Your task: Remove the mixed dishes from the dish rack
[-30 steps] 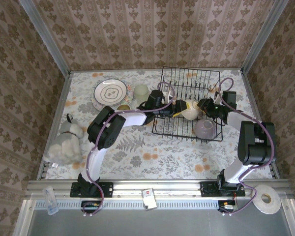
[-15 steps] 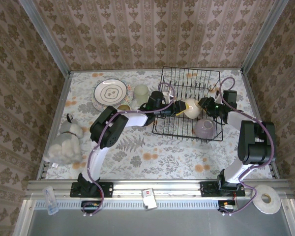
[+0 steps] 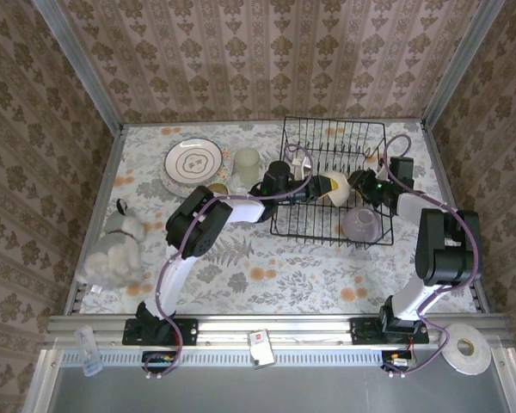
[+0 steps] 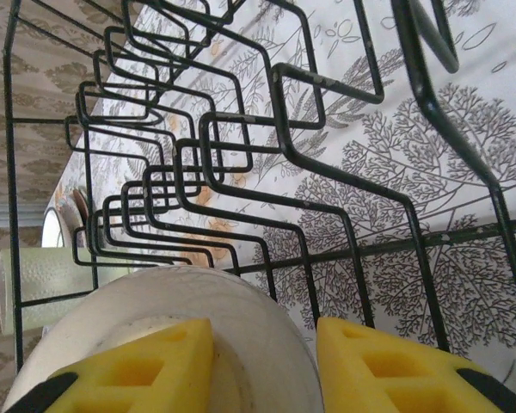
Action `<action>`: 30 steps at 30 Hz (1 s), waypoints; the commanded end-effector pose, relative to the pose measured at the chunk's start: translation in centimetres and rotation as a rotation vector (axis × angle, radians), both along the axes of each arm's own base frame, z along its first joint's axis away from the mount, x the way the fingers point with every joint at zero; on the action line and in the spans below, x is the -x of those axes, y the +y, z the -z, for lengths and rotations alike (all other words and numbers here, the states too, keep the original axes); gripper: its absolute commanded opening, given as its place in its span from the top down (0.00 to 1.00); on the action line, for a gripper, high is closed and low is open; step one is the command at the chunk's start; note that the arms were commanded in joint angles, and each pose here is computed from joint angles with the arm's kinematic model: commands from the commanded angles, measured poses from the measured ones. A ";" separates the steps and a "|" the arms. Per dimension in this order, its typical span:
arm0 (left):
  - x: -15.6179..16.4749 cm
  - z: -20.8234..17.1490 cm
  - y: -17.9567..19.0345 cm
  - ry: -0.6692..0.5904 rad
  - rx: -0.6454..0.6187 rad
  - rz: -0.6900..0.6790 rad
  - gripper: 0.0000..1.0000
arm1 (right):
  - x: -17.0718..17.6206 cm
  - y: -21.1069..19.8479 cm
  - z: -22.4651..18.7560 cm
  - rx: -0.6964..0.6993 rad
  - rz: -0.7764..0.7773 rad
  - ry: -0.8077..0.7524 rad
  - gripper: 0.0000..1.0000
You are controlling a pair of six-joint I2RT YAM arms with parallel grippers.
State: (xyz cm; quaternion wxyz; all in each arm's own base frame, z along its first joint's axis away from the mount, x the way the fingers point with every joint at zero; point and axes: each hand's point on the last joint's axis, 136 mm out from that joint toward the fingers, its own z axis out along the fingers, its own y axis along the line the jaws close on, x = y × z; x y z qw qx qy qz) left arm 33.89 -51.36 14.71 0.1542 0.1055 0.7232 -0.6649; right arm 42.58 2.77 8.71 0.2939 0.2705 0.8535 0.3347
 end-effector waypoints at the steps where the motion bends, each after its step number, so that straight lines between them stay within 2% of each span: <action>1: 1.3 0.1 -1.6 -0.028 0.056 0.045 0.74 | 5.4 0.6 6.6 0.015 -0.008 0.304 0.62; 4: 1.1 0.6 -1.6 -0.021 0.053 0.032 0.79 | 5.5 0.5 6.5 0.021 -0.008 0.305 0.62; 7: 1.0 0.6 -1.6 -0.015 0.056 0.030 0.90 | 5.4 0.5 6.1 0.022 -0.008 0.297 0.63; 12: 1.0 0.1 -1.5 -0.024 0.058 0.026 1.00 | 5.1 0.5 5.4 0.023 -0.001 0.280 0.62; 19: 1.0 -1.3 -1.4 -0.051 0.066 0.029 1.00 | 4.2 0.3 4.0 0.030 -0.004 0.256 0.62; 23: 1.4 -3.3 -1.1 -0.111 0.058 0.033 1.00 | 3.7 0.1 2.8 0.045 -0.007 0.232 0.61; 30: 1.9 -7.6 -0.8 -0.236 0.070 0.051 1.00 | 2.8 -0.3 0.0 0.081 -0.004 0.175 0.53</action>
